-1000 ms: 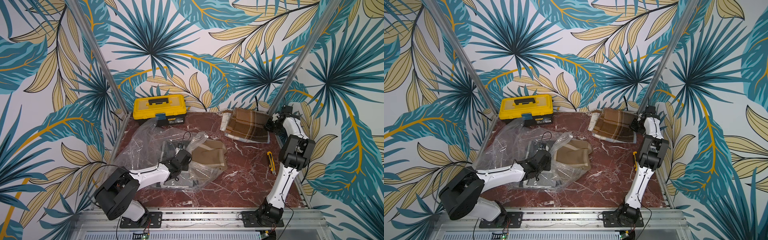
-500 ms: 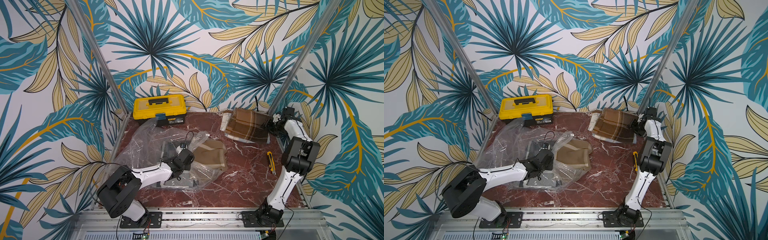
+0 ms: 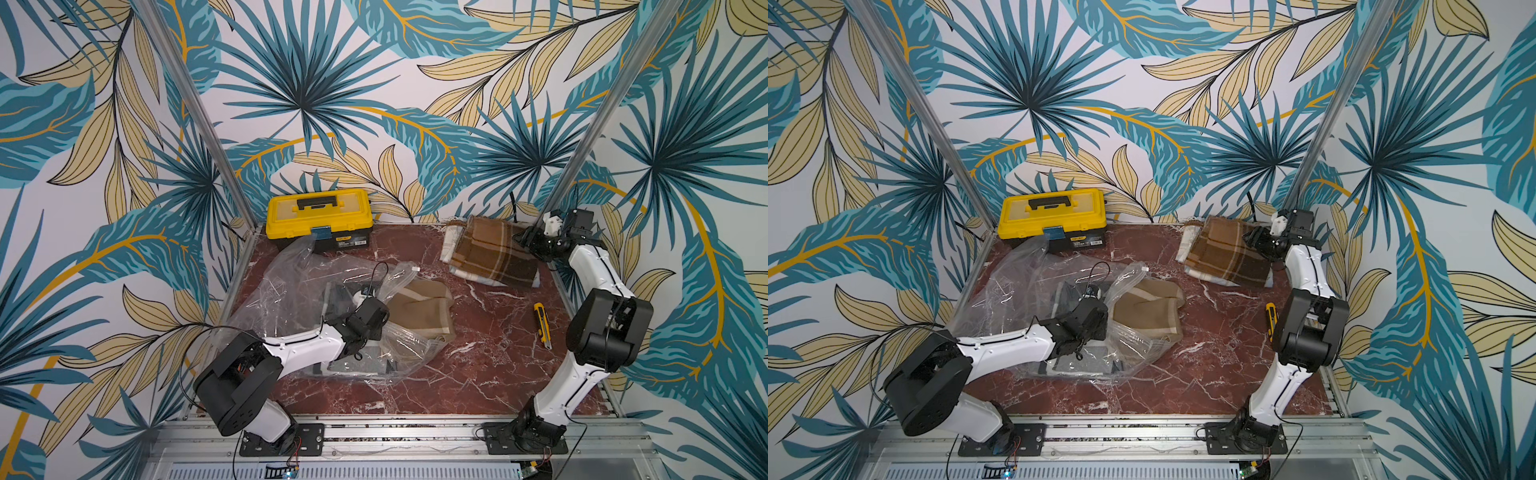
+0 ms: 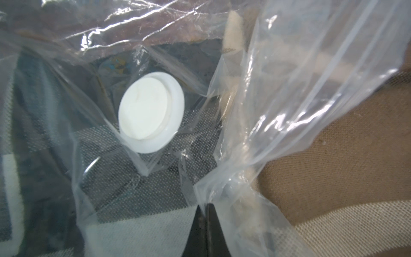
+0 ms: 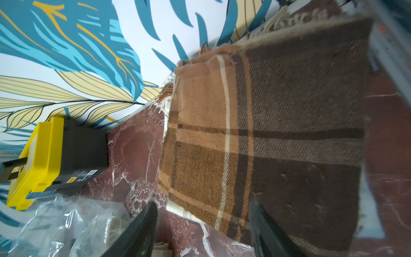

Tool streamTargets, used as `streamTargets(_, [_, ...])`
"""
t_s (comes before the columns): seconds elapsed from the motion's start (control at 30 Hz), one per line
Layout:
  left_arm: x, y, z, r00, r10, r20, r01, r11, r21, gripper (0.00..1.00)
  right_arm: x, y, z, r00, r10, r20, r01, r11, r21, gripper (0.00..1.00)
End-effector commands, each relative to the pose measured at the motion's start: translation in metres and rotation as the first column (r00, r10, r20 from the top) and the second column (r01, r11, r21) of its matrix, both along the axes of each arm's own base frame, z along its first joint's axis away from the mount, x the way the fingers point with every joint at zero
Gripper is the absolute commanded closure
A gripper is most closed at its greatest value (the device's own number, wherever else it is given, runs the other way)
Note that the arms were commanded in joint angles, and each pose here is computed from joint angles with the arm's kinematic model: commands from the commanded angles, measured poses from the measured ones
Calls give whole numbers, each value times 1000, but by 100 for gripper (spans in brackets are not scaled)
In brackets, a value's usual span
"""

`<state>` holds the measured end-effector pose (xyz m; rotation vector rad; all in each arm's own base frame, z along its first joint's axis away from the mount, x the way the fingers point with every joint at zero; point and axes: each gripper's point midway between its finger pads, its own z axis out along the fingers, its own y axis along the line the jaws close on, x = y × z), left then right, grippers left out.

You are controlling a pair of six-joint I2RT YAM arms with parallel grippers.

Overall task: Take the blanket out of the vacuum bag
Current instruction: Place the blanket at the corner of the board, then take out the blanket from the vacuum bag.

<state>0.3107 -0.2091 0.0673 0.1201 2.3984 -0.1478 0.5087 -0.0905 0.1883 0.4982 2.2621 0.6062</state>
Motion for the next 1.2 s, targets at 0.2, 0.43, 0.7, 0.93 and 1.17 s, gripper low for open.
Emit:
streamTargets(0.2, [4,-25,55,988,-119,103,127,989,-79,100,-25,123,26,965,246,94,-256,959,120,30])
streamTargets(0.43, [1,-24,83,977,-138,163,156,982,-102,100,-68,214,-20,946,322,39,-324,931,166,26])
streamTargets(0.7, [-10,-11,87,982,-115,149,131,986,-101,100,-76,214,-96,941,306,-143,-304,952,37,25])
streamTargets(0.93, [-15,-1,83,985,-94,142,107,991,-85,100,-73,234,-130,913,362,-191,-345,931,115,25])
streamTargets(1.17, [-13,1,78,986,-90,139,100,993,-68,100,-84,260,-136,885,419,-203,-399,907,134,45])
